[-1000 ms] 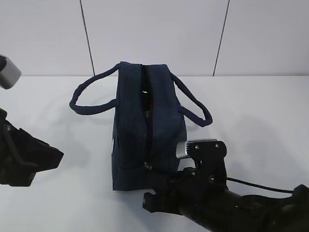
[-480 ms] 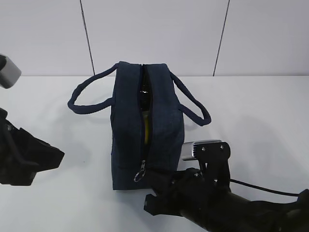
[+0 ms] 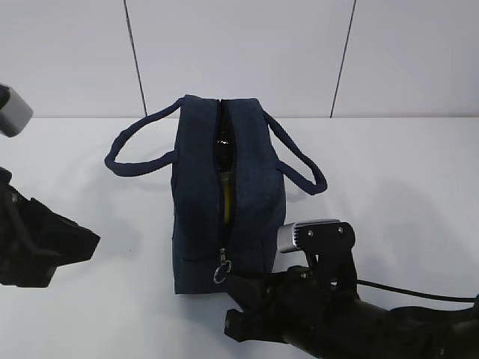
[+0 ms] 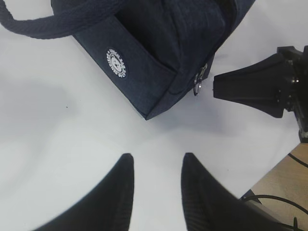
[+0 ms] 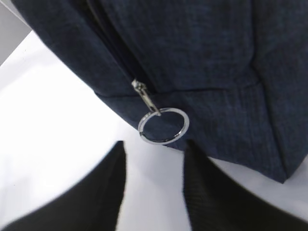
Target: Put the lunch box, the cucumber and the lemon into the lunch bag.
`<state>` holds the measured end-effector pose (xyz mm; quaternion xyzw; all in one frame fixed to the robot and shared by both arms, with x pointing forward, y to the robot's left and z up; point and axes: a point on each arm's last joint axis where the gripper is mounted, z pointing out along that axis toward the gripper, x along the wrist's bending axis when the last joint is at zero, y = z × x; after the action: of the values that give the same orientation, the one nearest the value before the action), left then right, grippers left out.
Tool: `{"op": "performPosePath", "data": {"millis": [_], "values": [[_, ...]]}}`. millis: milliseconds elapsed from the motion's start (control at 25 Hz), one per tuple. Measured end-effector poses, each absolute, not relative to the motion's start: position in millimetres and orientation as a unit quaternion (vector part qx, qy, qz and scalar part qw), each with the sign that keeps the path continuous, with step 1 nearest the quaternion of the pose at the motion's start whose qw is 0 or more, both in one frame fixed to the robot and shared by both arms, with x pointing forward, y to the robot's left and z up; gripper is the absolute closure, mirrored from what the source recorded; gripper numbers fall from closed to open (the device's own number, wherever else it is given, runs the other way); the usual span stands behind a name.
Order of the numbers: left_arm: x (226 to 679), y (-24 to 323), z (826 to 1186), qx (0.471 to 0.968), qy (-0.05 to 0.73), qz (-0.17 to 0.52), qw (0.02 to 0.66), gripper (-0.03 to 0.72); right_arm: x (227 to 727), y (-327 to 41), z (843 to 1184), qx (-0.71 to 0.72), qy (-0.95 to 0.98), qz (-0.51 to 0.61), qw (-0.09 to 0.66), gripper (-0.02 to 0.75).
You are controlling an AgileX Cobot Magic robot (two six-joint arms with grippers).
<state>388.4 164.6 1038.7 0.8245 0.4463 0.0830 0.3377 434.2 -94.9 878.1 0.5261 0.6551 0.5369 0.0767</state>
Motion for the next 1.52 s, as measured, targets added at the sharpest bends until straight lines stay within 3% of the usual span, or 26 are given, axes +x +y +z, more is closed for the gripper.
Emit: {"op": "performPosePath", "data": {"millis": [80,320,400,600,1520], "values": [[388.4,164.6,1038.7,0.825,0.446,0.083,0.338,0.448,433.9,-95.0,877.4,0.527,0.657,0.533,0.076,0.695],[388.4,164.6,1038.7,0.825,0.446,0.083,0.338,0.448,432.7,-94.3,876.7,0.521,0.665,0.530,0.073,0.363],[388.4,164.6,1038.7,0.825,0.446,0.083,0.338,0.448,432.5,-94.3,876.3,0.521,0.667,0.528,0.072,0.304],[388.4,164.6,1038.7,0.825,0.446,0.083,0.338,0.448,437.1,-88.9,878.8,0.520,0.667,0.529,0.071,0.274],[388.4,164.6,1038.7,0.825,0.446,0.083,0.338,0.448,451.7,-77.6,870.2,0.515,0.682,0.509,0.098,0.269]]}}
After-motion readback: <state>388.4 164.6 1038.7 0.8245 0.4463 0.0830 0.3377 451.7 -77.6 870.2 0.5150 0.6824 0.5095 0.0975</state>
